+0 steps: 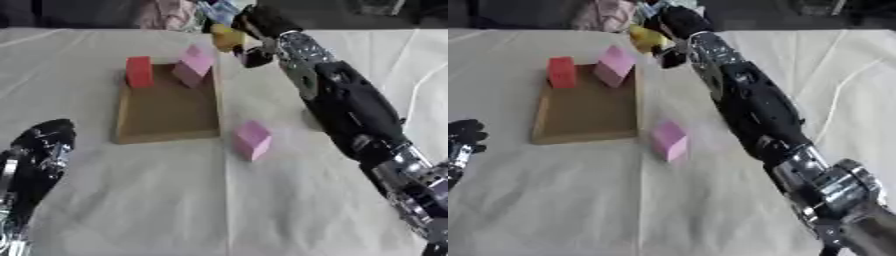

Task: Pick up objects on the table and place them in the box.

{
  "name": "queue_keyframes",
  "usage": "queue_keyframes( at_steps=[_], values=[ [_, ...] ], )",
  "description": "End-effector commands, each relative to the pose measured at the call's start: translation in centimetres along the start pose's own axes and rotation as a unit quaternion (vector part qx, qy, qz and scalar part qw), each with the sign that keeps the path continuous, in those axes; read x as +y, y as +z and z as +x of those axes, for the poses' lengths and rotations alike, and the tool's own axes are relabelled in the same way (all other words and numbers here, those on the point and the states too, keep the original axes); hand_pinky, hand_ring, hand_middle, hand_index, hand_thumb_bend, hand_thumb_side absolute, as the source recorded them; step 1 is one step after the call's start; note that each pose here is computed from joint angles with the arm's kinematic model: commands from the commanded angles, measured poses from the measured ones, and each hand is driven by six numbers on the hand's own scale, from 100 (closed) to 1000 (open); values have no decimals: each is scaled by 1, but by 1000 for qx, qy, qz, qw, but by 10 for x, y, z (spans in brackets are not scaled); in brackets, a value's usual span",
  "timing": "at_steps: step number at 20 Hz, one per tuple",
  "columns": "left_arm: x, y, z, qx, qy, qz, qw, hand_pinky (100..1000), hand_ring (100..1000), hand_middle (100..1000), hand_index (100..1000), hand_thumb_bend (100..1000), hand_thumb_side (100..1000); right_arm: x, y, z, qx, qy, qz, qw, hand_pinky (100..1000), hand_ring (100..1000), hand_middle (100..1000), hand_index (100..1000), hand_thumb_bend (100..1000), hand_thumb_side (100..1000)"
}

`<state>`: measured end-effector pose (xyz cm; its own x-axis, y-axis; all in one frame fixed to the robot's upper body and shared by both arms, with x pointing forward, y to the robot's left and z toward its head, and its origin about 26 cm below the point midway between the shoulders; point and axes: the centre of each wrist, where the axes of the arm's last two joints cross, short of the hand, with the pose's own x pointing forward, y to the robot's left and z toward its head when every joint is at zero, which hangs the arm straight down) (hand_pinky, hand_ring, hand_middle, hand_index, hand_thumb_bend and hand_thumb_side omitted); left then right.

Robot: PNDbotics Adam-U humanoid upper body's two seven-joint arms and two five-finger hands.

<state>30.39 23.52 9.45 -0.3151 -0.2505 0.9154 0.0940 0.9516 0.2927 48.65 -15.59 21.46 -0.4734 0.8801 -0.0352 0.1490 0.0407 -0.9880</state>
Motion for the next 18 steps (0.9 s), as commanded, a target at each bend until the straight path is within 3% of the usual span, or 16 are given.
queue_keyframes(
  at_steps=[1,7,10,13,18],
  values=[
    [2,-3,9,-18,-5,-3,1000,751,767,713,770,227,558,-28,-8,25,-52,2,-21,998,822,641,523,507,100,100],
    [2,-4,10,-20,-5,-7,1000,751,766,712,769,229,558,-39,-14,63,-134,6,0,991,836,661,542,525,100,100],
    [0,-5,10,-21,-4,-11,1000,751,766,712,769,229,558,-32,-18,74,-158,5,39,987,849,687,564,547,100,101],
    [-1,-5,10,-21,-3,-14,1000,751,765,712,769,230,559,-14,-21,75,-160,-3,94,983,849,694,573,556,100,125],
    [-2,-6,11,-23,0,-17,1000,751,765,711,769,231,559,10,-23,72,-126,-13,134,983,844,698,586,618,100,266]
  ],
)
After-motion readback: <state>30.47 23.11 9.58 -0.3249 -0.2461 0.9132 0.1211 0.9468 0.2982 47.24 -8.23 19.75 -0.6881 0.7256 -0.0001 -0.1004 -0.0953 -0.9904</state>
